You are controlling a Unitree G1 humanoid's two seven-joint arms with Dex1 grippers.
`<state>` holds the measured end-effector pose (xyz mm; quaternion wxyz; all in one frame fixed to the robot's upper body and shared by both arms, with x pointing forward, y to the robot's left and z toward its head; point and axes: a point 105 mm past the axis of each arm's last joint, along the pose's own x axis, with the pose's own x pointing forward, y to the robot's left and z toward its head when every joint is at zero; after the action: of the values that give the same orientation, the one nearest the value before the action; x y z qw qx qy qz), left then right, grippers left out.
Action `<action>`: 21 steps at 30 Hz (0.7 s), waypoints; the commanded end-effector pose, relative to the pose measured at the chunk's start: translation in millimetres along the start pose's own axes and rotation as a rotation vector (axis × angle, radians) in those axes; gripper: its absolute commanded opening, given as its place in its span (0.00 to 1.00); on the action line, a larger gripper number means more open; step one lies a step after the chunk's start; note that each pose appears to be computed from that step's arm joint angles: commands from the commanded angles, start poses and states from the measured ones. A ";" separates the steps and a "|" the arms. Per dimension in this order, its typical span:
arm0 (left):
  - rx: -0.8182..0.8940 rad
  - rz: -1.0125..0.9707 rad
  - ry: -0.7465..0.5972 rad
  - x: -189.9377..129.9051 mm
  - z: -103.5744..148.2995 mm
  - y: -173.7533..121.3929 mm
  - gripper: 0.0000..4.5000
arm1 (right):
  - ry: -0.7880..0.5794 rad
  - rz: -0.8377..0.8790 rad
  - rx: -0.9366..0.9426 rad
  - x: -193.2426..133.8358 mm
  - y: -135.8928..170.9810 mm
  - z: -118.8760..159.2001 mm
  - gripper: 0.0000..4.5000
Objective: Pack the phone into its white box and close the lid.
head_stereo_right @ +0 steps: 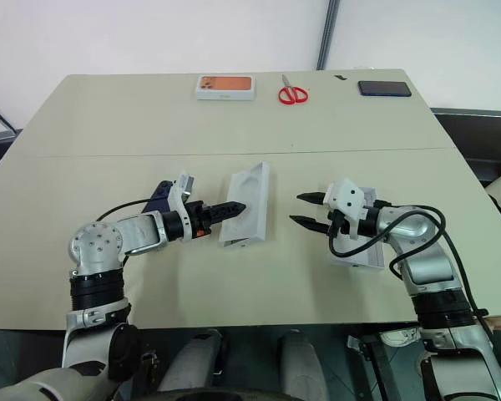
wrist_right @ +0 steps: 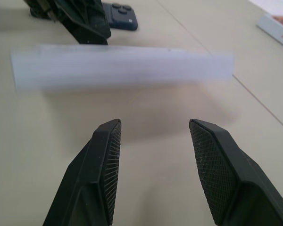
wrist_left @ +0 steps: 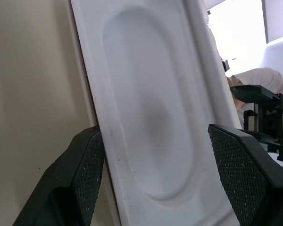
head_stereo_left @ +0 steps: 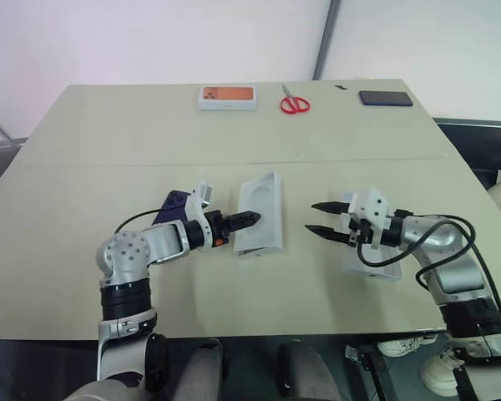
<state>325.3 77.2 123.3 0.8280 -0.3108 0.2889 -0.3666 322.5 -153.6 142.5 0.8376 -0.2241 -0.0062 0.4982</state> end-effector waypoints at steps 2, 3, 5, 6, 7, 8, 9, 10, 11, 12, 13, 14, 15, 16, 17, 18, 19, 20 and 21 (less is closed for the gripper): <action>0.061 -0.055 -0.050 -5.2 18.2 -15.0 0.82 | -0.046 -0.011 -0.013 6.7 -4.2 13.4 0.54; 0.062 -0.063 -0.038 -5.0 15.6 -15.8 0.82 | -0.048 -0.012 -0.017 8.3 -4.1 13.5 0.54; 0.065 -0.078 -0.021 -5.1 10.7 -17.8 0.82 | -0.050 -0.014 -0.028 10.0 -4.0 14.3 0.54; 0.054 -0.079 -0.018 -4.8 9.1 -17.6 0.82 | -0.053 -0.016 -0.028 10.5 -4.3 15.1 0.54; 0.049 -0.080 -0.016 -4.5 7.8 -17.4 0.82 | -0.056 -0.017 -0.027 10.7 -4.9 15.8 0.54; 0.052 -0.076 -0.011 -4.4 6.1 -16.8 0.82 | -0.057 -0.018 -0.028 10.9 -5.2 16.2 0.54; 0.054 -0.074 -0.010 -4.5 5.3 -16.4 0.82 | -0.059 -0.021 -0.028 11.6 -6.2 16.8 0.54; 0.073 -0.066 -0.021 -7.7 7.5 -14.9 0.82 | -0.069 -0.020 -0.021 13.2 -6.1 19.8 0.54; 0.093 -0.058 -0.037 -11.9 11.0 -12.9 0.82 | -0.079 -0.015 -0.014 14.9 -5.1 22.9 0.54; 0.124 -0.044 -0.058 -17.1 15.5 -9.8 0.82 | -0.088 -0.010 -0.008 17.3 -3.2 25.8 0.54; 0.170 -0.022 -0.081 -22.2 20.3 -6.0 0.82 | -0.098 -0.001 0.001 20.0 -0.3 28.4 0.54; 0.215 -0.003 -0.122 -27.4 27.4 -2.1 0.83 | -0.106 0.009 0.013 23.4 3.4 30.1 0.48; 0.244 0.010 -0.153 -31.6 32.9 0.9 0.83 | -0.111 0.016 0.024 26.2 6.1 31.2 0.41; 0.279 0.014 -0.182 -37.1 38.8 2.7 0.83 | -0.115 0.017 0.027 29.6 8.7 32.1 0.33; 0.326 0.010 -0.210 -42.9 44.4 3.0 0.83 | -0.120 0.013 0.025 33.2 10.3 33.3 0.22; 0.362 0.018 -0.232 -49.4 49.2 5.9 0.83 | -0.121 0.003 0.029 38.5 11.1 33.7 0.12; 0.428 0.025 -0.254 -56.8 53.7 8.1 0.83 | -0.119 -0.008 0.019 45.1 12.3 34.4 0.00; 0.504 0.026 -0.275 -64.3 57.2 9.0 0.83 | -0.120 -0.018 0.009 51.5 12.9 35.3 0.00; 0.546 0.027 -0.278 -69.0 57.6 11.2 0.83 | -0.119 -0.027 0.001 56.3 12.9 35.7 0.00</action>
<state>335.2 154.6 151.8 0.9145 -0.1618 0.1210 -0.3505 329.2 -95.3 145.6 0.8435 -0.1754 -0.0314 0.5066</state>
